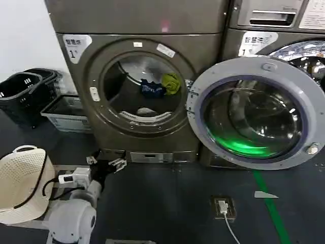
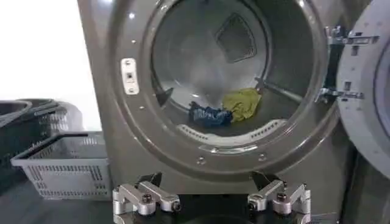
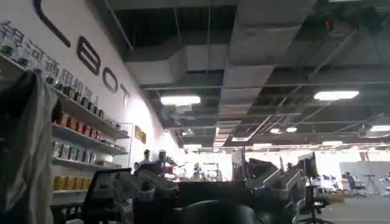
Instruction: Grasp the clothes from the dryer.
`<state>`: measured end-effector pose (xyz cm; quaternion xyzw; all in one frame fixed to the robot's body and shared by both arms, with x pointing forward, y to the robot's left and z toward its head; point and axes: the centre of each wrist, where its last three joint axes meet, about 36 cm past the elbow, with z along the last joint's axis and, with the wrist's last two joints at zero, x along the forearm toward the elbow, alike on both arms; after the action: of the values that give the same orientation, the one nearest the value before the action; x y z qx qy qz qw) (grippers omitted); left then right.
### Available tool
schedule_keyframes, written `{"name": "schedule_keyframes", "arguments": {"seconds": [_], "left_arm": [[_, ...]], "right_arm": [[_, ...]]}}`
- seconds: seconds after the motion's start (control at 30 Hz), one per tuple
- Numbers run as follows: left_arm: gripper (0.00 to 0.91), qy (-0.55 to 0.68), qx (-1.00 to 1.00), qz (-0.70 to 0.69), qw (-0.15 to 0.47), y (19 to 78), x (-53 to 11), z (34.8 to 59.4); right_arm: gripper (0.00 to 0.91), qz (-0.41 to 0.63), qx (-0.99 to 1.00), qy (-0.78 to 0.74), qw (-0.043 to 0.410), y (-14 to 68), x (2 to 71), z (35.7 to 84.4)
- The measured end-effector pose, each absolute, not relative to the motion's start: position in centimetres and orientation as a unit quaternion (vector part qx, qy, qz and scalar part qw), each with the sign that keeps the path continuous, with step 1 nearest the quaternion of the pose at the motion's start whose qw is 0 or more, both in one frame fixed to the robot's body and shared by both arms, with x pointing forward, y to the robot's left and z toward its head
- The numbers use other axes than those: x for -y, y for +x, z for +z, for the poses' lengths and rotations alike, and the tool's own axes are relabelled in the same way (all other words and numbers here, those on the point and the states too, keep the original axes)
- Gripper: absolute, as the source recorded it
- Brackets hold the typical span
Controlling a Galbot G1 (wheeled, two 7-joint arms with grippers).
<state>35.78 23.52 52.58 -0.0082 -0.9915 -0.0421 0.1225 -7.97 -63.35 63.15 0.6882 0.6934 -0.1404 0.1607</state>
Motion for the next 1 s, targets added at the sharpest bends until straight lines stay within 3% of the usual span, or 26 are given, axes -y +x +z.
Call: {"name": "schedule_keyframes", "arguments": {"seconds": [1.0], "left_arm": [[0.907,-0.01,0.993,-0.035,0.116,36.31,-23.18,52.82]], "right_arm": [[0.907,-0.131,-0.674,0.705,0.178,-8.48,63.54,63.28]]}}
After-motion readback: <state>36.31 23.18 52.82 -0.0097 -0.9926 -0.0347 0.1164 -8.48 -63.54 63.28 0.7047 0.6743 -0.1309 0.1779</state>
